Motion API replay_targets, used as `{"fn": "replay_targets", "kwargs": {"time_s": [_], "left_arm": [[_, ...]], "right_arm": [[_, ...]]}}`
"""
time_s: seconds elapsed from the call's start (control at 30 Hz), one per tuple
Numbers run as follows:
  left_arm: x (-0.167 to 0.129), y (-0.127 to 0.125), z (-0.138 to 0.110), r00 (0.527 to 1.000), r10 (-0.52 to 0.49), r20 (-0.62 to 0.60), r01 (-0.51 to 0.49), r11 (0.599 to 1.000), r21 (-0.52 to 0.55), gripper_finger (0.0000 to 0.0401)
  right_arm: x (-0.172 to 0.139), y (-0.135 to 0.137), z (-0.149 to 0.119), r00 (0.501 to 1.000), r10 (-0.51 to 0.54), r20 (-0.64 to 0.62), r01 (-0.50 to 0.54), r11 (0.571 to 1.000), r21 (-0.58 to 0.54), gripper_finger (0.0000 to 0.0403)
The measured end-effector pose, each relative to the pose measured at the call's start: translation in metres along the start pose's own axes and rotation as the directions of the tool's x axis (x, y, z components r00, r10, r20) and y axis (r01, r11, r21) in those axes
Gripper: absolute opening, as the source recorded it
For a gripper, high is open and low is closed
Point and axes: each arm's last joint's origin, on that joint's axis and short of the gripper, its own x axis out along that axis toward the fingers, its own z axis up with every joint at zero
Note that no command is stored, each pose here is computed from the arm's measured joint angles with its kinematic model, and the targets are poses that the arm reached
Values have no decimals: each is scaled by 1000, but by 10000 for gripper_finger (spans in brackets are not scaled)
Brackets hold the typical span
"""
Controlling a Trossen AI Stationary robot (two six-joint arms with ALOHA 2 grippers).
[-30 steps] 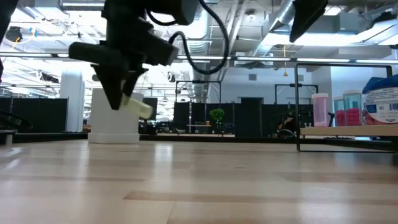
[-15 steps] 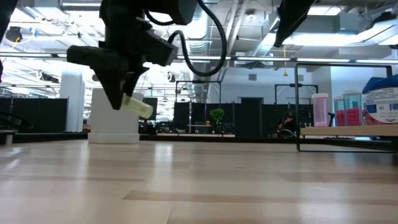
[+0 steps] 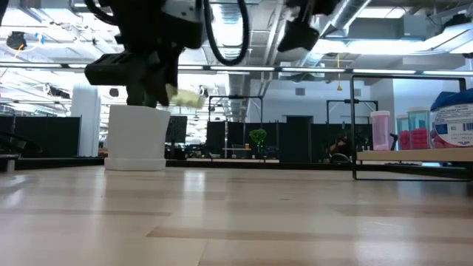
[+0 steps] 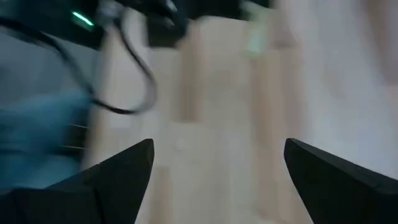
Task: Pick and place medicine bottles onto shelf by color
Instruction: Put the yellow pill bottle on the shelf
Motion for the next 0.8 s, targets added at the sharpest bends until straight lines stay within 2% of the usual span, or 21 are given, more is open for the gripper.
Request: {"fn": "replay_targets", "kwargs": {"time_s": [0.1, 0.17, 0.23, 0.3, 0.37, 0.47, 0.57, 0.63, 0.67, 0.8], "left_arm": [[-8, -4, -2, 991, 122, 45, -125, 991, 52, 105], [-13, -6, -4, 973, 217, 78, -224, 970, 97, 105], [-18, -7, -5, 942, 315, 115, -330, 932, 152, 105], [-23, -7, -6, 890, 426, 161, -453, 863, 222, 105], [-27, -6, -5, 825, 527, 205, -565, 772, 290, 105], [-30, -4, -3, 742, 625, 243, -667, 653, 357, 105], [-31, -3, 0, 696, 670, 258, -711, 594, 376, 105], [-32, -3, 3, 670, 694, 264, -734, 567, 372, 105], [-33, -3, 4, 667, 696, 265, -737, 567, 368, 105], [-43, -1, 10, 664, 695, 275, -746, 599, 289, 105]], "right_arm": [[6, -15, 5, 979, 194, 67, -197, 979, 55, 379], [11, -20, 4, 961, 256, 104, -265, 961, 82, 379], [16, -22, 3, 952, 275, 136, -290, 952, 101, 379], [20, -20, 3, 943, 289, 167, -308, 946, 105, 379], [21, -17, 3, 936, 301, 182, -323, 940, 108, 379], [21, -9, 8, 919, 325, 224, -353, 931, 96, 379], [20, -1, 13, 900, 337, 276, -375, 922, 96, 379], [19, 2, 15, 887, 350, 301, -393, 915, 95, 379], [19, 3, 15, 885, 352, 305, -395, 914, 92, 379], [20, 3, 15, 887, 351, 300, -393, 915, 92, 379]]}}
